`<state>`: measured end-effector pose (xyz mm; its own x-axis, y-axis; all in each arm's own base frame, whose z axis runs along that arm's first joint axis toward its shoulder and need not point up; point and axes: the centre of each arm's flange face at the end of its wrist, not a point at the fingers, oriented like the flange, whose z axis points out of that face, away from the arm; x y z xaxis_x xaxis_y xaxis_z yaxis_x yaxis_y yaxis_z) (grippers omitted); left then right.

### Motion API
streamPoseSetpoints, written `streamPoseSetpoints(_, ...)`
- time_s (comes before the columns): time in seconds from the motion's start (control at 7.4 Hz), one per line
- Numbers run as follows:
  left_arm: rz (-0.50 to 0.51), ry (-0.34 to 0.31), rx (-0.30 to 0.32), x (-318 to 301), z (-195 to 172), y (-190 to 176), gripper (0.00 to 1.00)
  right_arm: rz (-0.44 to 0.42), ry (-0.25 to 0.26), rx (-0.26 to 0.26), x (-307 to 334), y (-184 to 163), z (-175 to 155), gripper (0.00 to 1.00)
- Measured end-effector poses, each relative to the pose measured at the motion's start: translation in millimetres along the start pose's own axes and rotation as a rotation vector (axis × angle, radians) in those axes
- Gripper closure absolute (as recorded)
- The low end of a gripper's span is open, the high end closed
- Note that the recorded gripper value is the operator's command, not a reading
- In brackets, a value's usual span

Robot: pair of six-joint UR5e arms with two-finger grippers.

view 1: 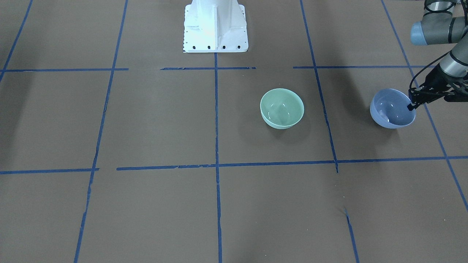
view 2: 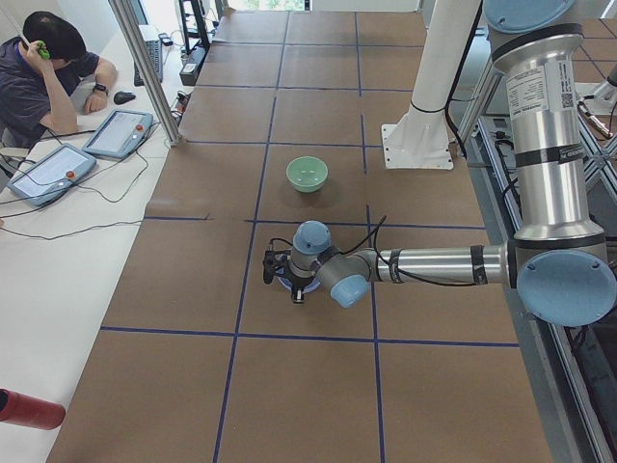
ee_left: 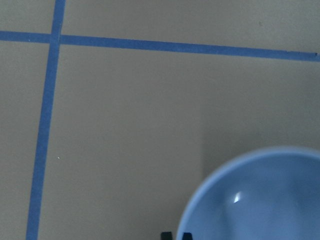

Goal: Stack blue bowl on green bowl
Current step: 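Lower the left gripper onto the blue bowl's rim and close it, then lift the blue bowl with the left gripper and carry it over the green bowl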

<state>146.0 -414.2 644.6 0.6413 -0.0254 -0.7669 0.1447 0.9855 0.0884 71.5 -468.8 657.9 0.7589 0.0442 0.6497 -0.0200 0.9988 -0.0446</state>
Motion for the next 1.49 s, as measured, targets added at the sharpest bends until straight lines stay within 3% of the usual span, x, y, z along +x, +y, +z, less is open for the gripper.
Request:
streamPoseSetpoints(0.41,0.023,0.066,-0.032,22.5,-13.7,1.1,1.00,0.001,0.000,0.000,0.2,0.0,-0.1,0.00)
streamPoseSetpoints(0.81,0.011,0.071,-0.037,72.4,-55.9,-11.1,1.00,0.000,0.000,0.000,0.0,0.0,0.0,0.00)
streamPoseSetpoints(1.22,-0.088,0.067,-0.002,144.6,-130.1,-30.2,1.00,-0.001,0.000,0.000,-0.2,-0.1,0.0,0.00)
streamPoseSetpoints(1.49,-0.180,0.099,0.003,204.4,-134.8,-37.3,1.00,0.000,0.000,0.000,-0.4,-0.3,-0.1,0.00)
